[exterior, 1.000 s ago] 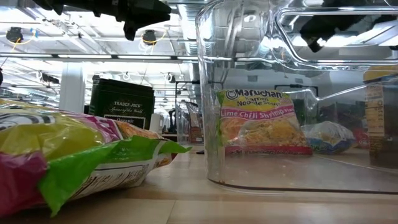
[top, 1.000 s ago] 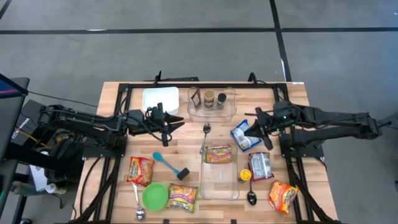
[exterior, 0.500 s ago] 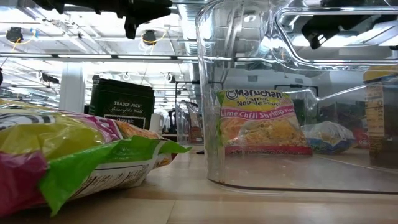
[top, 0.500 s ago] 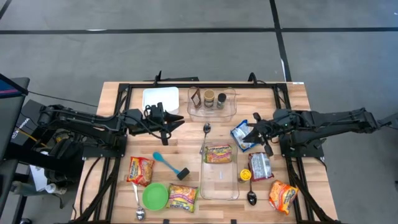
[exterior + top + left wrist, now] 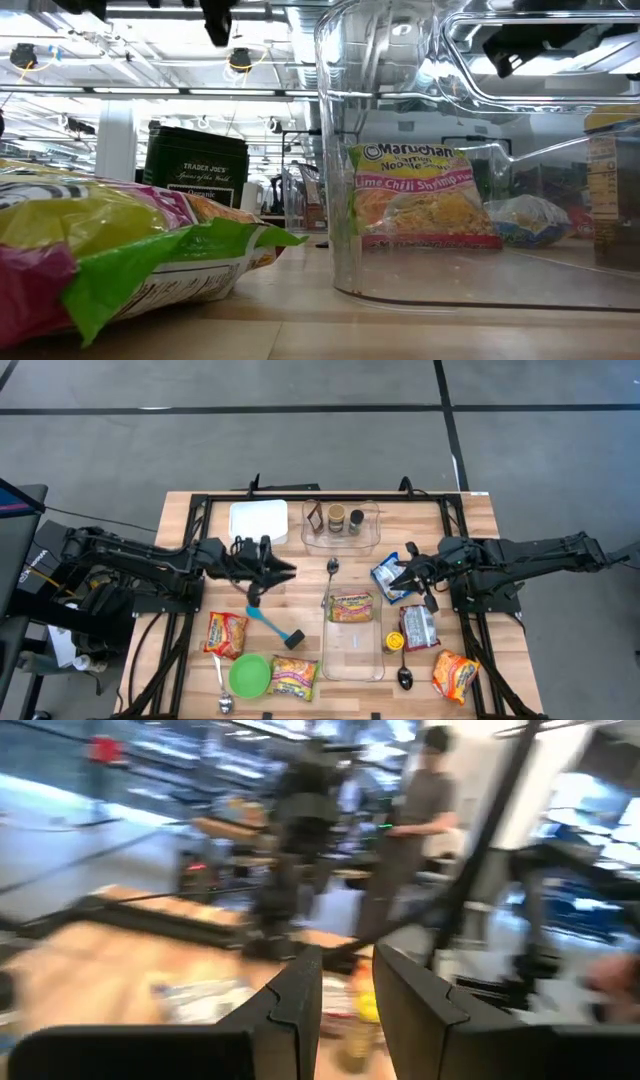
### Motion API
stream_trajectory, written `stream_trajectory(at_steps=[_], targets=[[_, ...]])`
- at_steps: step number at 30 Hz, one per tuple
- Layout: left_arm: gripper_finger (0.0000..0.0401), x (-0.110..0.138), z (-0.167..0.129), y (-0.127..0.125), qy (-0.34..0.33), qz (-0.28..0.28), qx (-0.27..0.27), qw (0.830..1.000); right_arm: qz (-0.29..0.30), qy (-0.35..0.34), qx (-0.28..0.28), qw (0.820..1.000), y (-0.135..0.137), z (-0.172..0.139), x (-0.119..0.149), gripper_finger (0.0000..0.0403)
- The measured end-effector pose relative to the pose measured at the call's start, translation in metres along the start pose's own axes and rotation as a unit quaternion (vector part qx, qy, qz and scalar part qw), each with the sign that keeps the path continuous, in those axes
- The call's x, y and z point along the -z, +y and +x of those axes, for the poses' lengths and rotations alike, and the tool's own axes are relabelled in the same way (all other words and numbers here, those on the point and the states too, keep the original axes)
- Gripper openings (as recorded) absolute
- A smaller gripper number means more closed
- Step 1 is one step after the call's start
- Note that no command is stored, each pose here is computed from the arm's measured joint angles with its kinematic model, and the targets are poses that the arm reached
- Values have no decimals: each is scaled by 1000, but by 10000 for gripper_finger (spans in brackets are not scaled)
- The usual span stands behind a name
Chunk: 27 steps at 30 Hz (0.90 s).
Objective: Pick & Place Food Item
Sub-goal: Put the black seasoning can into the top transparent bin
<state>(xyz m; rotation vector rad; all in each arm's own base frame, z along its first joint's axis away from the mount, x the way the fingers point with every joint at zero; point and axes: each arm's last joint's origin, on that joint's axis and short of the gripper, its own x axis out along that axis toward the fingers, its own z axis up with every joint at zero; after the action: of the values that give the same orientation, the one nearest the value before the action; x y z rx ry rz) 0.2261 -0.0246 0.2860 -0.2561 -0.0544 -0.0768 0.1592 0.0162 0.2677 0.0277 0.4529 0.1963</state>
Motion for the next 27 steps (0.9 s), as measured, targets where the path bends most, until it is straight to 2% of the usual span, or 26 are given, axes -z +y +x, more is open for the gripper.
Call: stream_trajectory(at_steps=[10, 14, 16, 22, 27], targets=[[88, -2, -8, -49, -47, 5, 119, 992, -14, -8, 0, 1000, 0, 0, -2, 35], [88, 2, -13, -64, -45, 28, 131, 990, -15, -8, 0, 1000, 0, 0, -2, 35], [88, 6, -14, -71, -35, 42, 116, 992, -19, -8, 0, 1000, 0, 0, -2, 35], [88, 28, -15, -85, 9, 72, 25, 997, -28, -13, 2, 1000, -1, 0, -3, 35], [88, 53, -13, -91, 68, 110, -34, 991, -28, -13, 6, 1000, -2, 0, -3, 35]])
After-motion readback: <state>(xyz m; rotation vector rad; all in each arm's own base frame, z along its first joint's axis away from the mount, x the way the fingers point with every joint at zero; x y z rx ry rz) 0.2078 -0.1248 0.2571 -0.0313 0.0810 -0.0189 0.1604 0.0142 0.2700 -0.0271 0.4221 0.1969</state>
